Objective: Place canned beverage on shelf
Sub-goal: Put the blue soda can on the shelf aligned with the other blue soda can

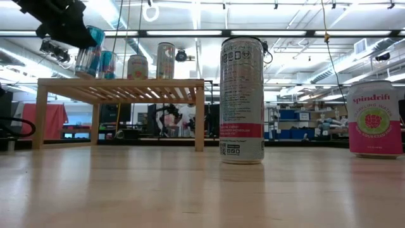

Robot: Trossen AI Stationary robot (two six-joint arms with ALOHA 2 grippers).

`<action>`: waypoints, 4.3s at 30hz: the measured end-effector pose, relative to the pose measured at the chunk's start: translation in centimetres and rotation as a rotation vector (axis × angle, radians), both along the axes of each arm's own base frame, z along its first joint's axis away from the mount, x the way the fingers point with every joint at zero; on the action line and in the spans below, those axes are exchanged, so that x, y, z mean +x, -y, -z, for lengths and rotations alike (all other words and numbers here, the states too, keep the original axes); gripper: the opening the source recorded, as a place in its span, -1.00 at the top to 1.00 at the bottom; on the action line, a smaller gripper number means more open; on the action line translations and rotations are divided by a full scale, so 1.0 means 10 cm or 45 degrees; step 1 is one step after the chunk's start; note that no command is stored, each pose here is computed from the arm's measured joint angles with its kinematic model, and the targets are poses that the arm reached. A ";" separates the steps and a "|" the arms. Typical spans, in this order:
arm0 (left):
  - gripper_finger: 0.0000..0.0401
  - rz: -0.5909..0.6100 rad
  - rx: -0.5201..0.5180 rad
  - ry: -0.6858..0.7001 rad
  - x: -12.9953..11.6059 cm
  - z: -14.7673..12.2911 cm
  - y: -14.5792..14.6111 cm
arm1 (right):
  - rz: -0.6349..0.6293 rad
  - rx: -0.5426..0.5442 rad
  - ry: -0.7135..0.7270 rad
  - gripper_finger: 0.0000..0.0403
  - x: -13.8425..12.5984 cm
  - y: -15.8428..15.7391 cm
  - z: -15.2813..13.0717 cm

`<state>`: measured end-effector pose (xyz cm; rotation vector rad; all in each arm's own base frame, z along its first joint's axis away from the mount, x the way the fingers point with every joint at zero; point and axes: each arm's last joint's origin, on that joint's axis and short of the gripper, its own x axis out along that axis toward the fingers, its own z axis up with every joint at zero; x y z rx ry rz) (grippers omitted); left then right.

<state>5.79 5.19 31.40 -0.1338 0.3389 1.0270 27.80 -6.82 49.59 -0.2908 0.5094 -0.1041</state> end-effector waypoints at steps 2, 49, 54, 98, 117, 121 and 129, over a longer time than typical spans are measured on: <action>-0.12 -0.009 -0.008 0.009 0.00 0.00 0.00 | 0.000 0.000 0.000 -0.41 0.00 0.00 0.00; -0.55 -0.059 0.069 0.183 -0.02 -0.18 0.00 | 0.000 0.000 0.002 -0.41 0.00 0.00 0.00; -0.55 -0.067 0.059 0.234 -0.03 -0.22 0.01 | 0.000 0.000 0.002 -0.41 0.00 0.00 0.00; -0.12 -0.113 -0.005 0.080 0.12 -0.13 -0.10 | 0.004 0.008 0.006 -0.41 0.00 0.00 0.00; -0.15 0.000 0.097 0.060 0.02 -0.18 -0.02 | 0.005 0.013 -0.010 -0.41 0.00 0.00 0.01; -0.15 0.052 0.118 0.044 -0.01 -0.19 0.01 | -0.004 0.017 -0.010 -0.41 0.00 -0.01 0.01; -0.16 0.084 0.106 0.058 -0.01 -0.19 0.02 | -0.005 0.020 -0.024 -0.41 -0.01 -0.01 0.02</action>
